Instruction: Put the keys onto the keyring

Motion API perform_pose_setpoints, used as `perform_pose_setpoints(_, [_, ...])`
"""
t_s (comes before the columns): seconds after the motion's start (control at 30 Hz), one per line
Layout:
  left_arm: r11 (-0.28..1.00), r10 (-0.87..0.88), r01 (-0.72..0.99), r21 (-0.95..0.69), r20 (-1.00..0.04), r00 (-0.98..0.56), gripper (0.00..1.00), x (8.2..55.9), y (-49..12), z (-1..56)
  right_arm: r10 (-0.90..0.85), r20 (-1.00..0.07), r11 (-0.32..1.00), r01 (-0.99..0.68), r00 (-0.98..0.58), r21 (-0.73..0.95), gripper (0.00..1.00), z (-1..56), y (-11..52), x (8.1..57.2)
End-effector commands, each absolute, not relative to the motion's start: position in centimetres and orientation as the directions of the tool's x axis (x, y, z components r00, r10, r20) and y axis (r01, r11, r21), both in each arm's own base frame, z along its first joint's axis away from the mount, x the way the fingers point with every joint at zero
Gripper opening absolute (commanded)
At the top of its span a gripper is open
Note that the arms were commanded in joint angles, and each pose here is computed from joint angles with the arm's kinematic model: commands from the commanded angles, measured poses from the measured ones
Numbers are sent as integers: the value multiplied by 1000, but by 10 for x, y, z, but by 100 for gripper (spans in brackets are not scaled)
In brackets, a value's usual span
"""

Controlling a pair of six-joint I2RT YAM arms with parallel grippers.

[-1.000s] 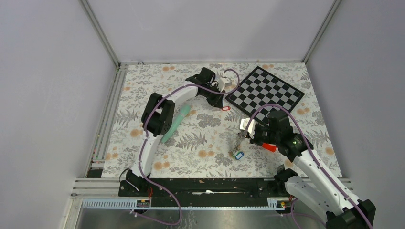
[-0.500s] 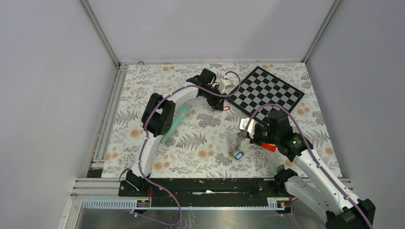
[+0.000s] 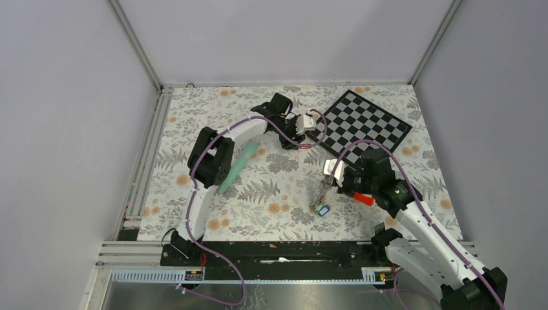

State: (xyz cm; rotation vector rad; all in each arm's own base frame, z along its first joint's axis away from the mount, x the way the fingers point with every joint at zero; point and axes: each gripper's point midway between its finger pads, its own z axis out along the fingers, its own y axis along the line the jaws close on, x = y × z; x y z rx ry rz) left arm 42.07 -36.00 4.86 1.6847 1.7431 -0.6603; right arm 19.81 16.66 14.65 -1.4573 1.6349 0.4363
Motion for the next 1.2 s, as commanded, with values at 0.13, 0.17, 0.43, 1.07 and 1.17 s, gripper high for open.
perform_pose_setpoints(0.13, [-10,643,980,199,-749,159,50,435,-377,79,-610,-790,261,-926,60,-272,0,145,167,199])
perform_pose_setpoints(0.17, [-5,641,982,190,-753,149,49,435,-378,78,-610,-790,261,-926,61,-273,0,145,167,199])
perform_pose_setpoints(0.43, [12,648,993,116,-758,81,49,433,-380,65,-613,-788,258,-928,57,-268,0,143,166,198])
perform_pose_setpoints(1.07, [63,663,998,1,-748,-41,52,429,-374,44,-616,-786,257,-929,54,-265,0,141,166,198])
perform_pose_setpoints(1.17, [65,664,998,-3,-746,-46,48,429,-373,43,-616,-786,257,-930,54,-265,0,141,166,198])
